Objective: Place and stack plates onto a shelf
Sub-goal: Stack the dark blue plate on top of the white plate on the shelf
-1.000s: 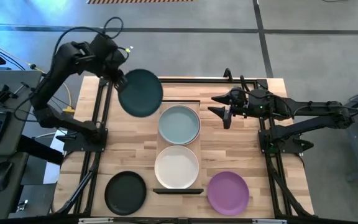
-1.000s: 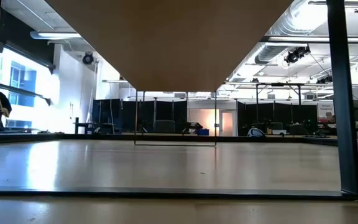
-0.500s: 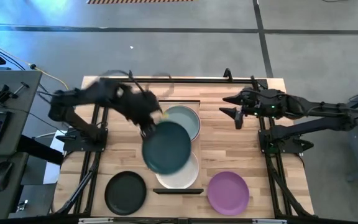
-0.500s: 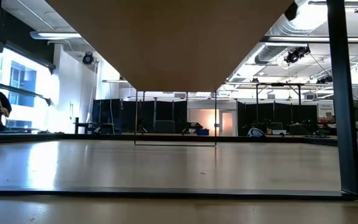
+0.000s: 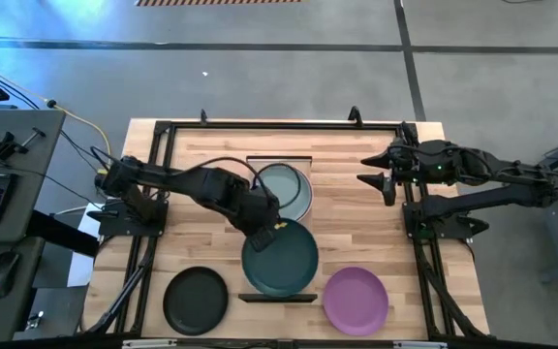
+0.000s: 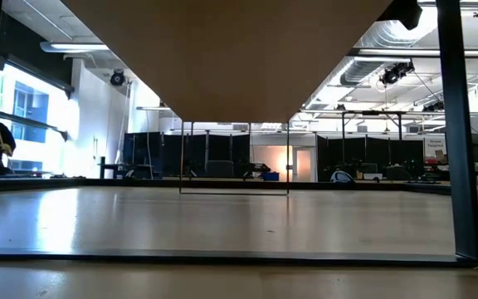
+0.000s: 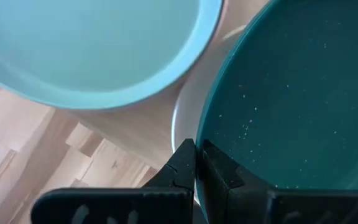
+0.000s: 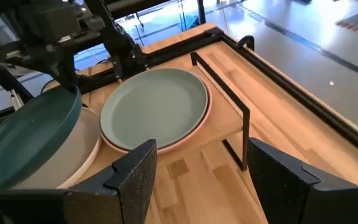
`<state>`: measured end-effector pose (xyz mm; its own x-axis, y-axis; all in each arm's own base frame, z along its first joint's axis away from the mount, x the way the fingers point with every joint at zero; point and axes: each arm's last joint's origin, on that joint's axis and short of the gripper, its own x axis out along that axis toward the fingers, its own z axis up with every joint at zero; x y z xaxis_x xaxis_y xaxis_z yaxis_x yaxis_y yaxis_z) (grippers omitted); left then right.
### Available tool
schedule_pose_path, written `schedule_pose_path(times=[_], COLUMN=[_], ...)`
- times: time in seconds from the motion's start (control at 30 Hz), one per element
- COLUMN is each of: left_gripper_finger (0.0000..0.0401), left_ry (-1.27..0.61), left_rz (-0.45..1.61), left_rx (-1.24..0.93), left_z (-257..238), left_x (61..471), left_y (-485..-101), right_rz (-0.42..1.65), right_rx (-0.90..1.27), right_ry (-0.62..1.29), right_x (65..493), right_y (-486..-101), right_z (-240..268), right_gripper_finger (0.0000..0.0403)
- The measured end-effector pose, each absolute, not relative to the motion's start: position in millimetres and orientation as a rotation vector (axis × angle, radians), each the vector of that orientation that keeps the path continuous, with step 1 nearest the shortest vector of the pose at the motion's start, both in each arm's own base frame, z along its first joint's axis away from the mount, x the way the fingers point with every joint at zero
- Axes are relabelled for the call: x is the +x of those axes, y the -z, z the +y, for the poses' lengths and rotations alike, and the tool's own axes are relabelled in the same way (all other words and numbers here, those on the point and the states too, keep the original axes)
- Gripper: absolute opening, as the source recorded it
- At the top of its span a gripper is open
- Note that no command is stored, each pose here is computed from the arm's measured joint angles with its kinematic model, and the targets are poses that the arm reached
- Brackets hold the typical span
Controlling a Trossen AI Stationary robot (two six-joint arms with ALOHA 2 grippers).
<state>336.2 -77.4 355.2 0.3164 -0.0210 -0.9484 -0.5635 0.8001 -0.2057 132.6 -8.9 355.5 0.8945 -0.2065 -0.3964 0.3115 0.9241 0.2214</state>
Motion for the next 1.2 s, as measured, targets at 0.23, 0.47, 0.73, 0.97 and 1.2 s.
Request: schedule_pose_path(times=[0.23, 0.47, 0.73, 0.97, 1.2], left_gripper_finger=[0.0000, 0.0000, 0.0000, 0.0013, 0.0033], left_ry=[-0.393, -0.421, -0.408, -0.389, -0.380], left_rz=[1.218, 1.235, 1.217, 1.264, 1.270], left_rx=[-0.542, -0.506, -0.517, -0.496, -0.488], left_z=[-81.9, -77.5, -79.6, -82.2, -80.6], left_x=[334.8, 332.7, 340.1, 344.7, 337.5], left_y=[-353.6, -352.8, -348.7, -339.7, -346.4], right_rz=[0.373, 0.372, 0.371, 0.376, 0.377], right_rx=[0.339, 0.350, 0.353, 0.353, 0.346], right_ry=[0.282, 0.284, 0.284, 0.285, 0.284], right_x=[132.9, 133.0, 133.0, 132.9, 132.9], right_y=[-355.2, -355.2, -355.2, -354.8, -354.8], right_z=[-8.9, -8.9, -8.9, -8.9, -8.9], right_gripper_finger=[0.0228, 0.0228, 0.0228, 0.0228, 0.0228])
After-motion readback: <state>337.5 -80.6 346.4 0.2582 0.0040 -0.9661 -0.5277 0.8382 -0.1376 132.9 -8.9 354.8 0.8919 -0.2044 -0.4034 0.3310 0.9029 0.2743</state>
